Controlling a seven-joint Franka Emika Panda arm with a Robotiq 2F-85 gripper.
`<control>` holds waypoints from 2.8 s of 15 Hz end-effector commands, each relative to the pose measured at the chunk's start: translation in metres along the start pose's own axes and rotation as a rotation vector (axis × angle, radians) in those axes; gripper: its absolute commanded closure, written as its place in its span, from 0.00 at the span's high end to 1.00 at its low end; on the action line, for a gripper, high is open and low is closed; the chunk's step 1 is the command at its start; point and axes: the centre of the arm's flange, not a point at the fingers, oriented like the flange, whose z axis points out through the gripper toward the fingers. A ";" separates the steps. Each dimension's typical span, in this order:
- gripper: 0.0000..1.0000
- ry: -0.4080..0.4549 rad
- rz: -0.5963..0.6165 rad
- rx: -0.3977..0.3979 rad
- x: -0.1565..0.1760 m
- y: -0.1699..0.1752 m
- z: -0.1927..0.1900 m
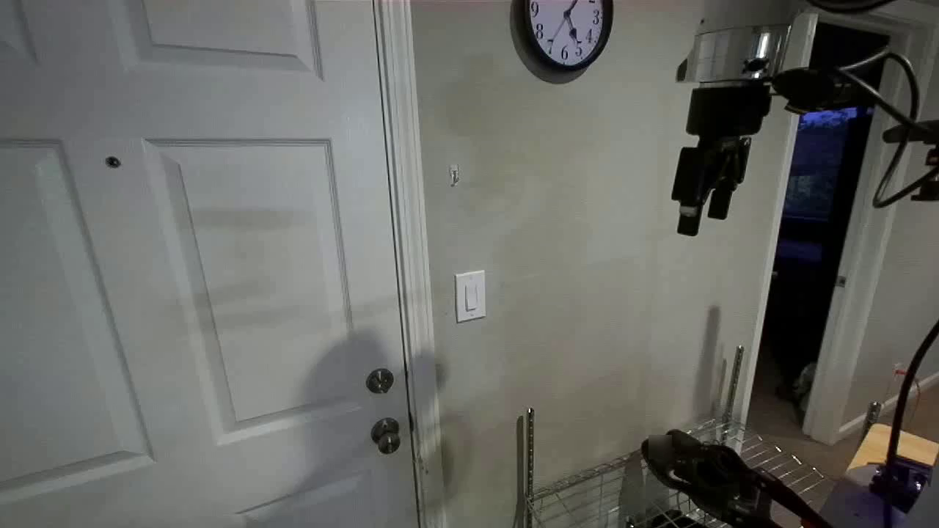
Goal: Flip the switch on the wall
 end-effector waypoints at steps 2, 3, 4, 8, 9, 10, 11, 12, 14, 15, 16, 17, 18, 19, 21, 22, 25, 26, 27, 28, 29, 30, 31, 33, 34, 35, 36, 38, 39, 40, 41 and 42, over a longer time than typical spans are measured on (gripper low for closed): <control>1.00 0.000 0.000 0.000 0.000 0.000 0.000; 1.00 0.000 0.000 0.000 0.000 0.000 0.000; 1.00 0.000 0.000 0.000 0.000 0.000 0.000; 1.00 0.000 0.000 0.000 0.000 0.000 0.000; 1.00 0.000 0.000 0.000 0.000 0.000 0.000; 1.00 0.000 0.000 0.000 0.000 0.000 0.000; 1.00 0.000 0.000 0.000 0.000 0.000 0.000; 1.00 0.000 0.000 0.000 0.000 0.000 0.000; 1.00 0.000 0.000 0.000 0.000 0.000 0.000; 1.00 0.000 0.000 0.000 0.000 0.000 0.000; 1.00 0.000 0.000 0.000 0.000 0.000 0.000; 1.00 0.000 0.000 0.000 0.000 0.000 0.000; 1.00 0.000 0.000 0.000 0.000 0.000 0.000; 1.00 0.000 0.000 0.000 0.000 0.000 0.000; 1.00 0.000 0.000 0.000 0.000 0.000 0.000; 1.00 0.000 0.000 0.000 0.000 0.000 0.000; 1.00 -0.003 0.002 -0.002 0.000 0.000 0.001; 1.00 -0.007 -0.008 -0.006 0.002 -0.001 0.006; 1.00 -0.013 -0.009 -0.005 0.005 -0.002 0.009; 1.00 -0.013 -0.023 -0.010 0.014 -0.004 0.017; 1.00 -0.014 -0.027 -0.009 0.019 -0.005 0.020; 1.00 -0.013 -0.037 -0.006 0.035 -0.007 0.031; 1.00 -0.005 -0.039 -0.009 0.045 -0.009 0.036; 1.00 0.034 -0.049 -0.035 0.075 -0.009 0.054; 1.00 0.054 -0.061 -0.054 0.093 -0.008 0.066; 1.00 0.070 -0.065 -0.066 0.105 -0.008 0.075; 1.00 0.084 -0.071 -0.079 0.119 -0.006 0.086; 1.00 0.112 -0.074 -0.120 0.145 -0.001 0.101; 1.00 0.123 -0.081 -0.134 0.154 0.001 0.107; 1.00 0.128 -0.088 -0.142 0.164 0.003 0.111; 1.00 0.129 -0.094 -0.139 0.172 0.004 0.114; 1.00 0.117 -0.099 -0.119 0.145 0.007 0.109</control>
